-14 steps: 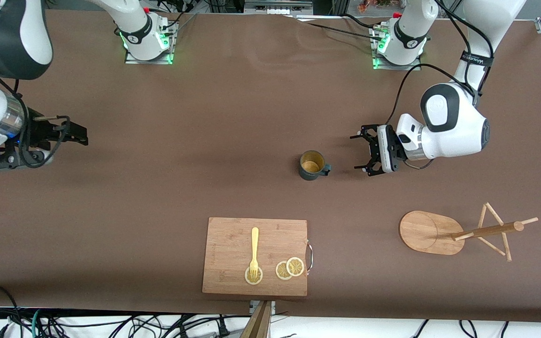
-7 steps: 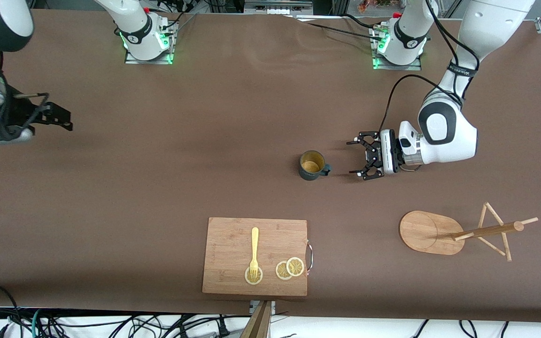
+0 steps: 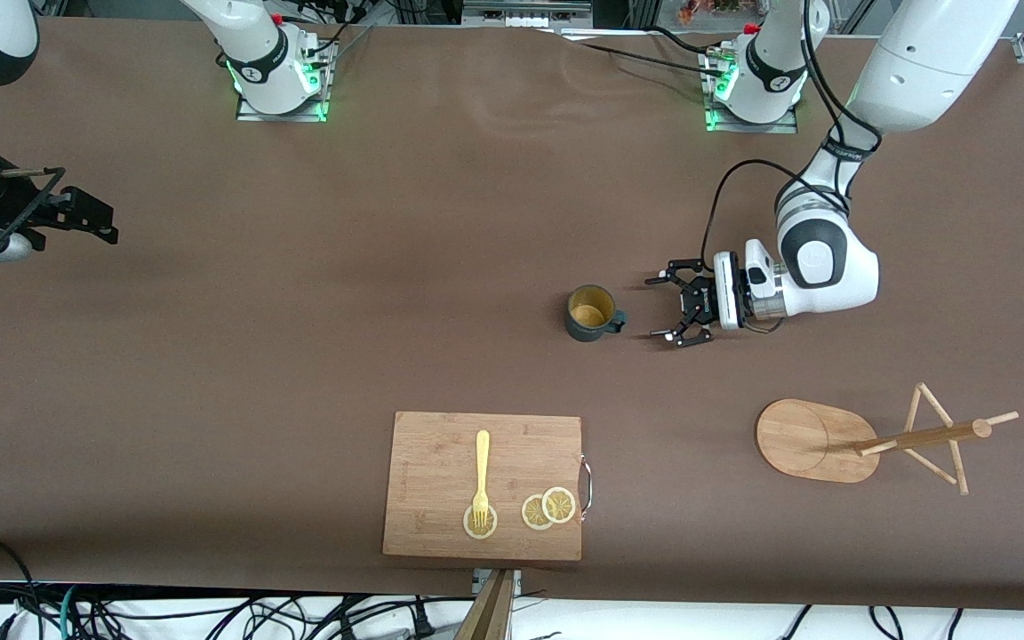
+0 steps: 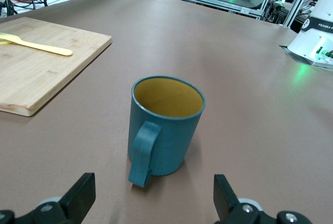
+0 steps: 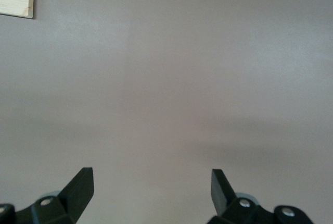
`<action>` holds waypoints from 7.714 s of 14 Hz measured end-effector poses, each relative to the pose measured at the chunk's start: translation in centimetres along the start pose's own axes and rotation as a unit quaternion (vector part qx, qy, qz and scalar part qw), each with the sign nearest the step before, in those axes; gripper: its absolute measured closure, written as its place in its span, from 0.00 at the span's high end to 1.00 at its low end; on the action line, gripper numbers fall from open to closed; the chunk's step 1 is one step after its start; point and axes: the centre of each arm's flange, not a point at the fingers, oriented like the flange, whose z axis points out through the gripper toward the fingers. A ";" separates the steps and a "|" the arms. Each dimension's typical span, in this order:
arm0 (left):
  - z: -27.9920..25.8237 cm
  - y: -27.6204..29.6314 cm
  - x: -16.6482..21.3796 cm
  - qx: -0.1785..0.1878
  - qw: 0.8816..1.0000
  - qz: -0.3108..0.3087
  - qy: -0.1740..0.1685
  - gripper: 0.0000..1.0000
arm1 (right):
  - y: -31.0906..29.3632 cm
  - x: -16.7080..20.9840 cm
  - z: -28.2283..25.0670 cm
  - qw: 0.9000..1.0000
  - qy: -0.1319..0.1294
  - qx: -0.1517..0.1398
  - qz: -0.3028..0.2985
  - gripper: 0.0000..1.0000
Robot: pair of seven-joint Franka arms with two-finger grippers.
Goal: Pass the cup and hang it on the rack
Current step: 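Move the left gripper to the mug handle and close on it, then lift the teal mug by its handle with the left gripper, then carry the mug over the wooden rack and hook it on a peg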
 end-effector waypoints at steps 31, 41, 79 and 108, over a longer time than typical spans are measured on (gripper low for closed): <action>6.6 -0.4 -2.0 -0.036 0.994 0.086 0.051 0.92 | -1.4 0.2 -1.1 1.000 -0.002 -0.001 -0.013 1.00; 3.7 -1.8 -3.3 -0.013 0.997 0.056 0.048 0.21 | -1.4 0.2 -1.1 1.000 -0.002 -0.001 -0.013 1.00; -35.7 -2.5 -1.1 -0.121 0.662 -0.698 0.244 0.21 | -1.5 0.2 -1.2 1.000 -0.001 -0.001 -0.014 1.00; -34.7 -8.0 -11.6 -0.177 0.591 -0.700 0.360 0.21 | -1.5 0.2 -1.2 1.000 -0.001 -0.001 -0.014 1.00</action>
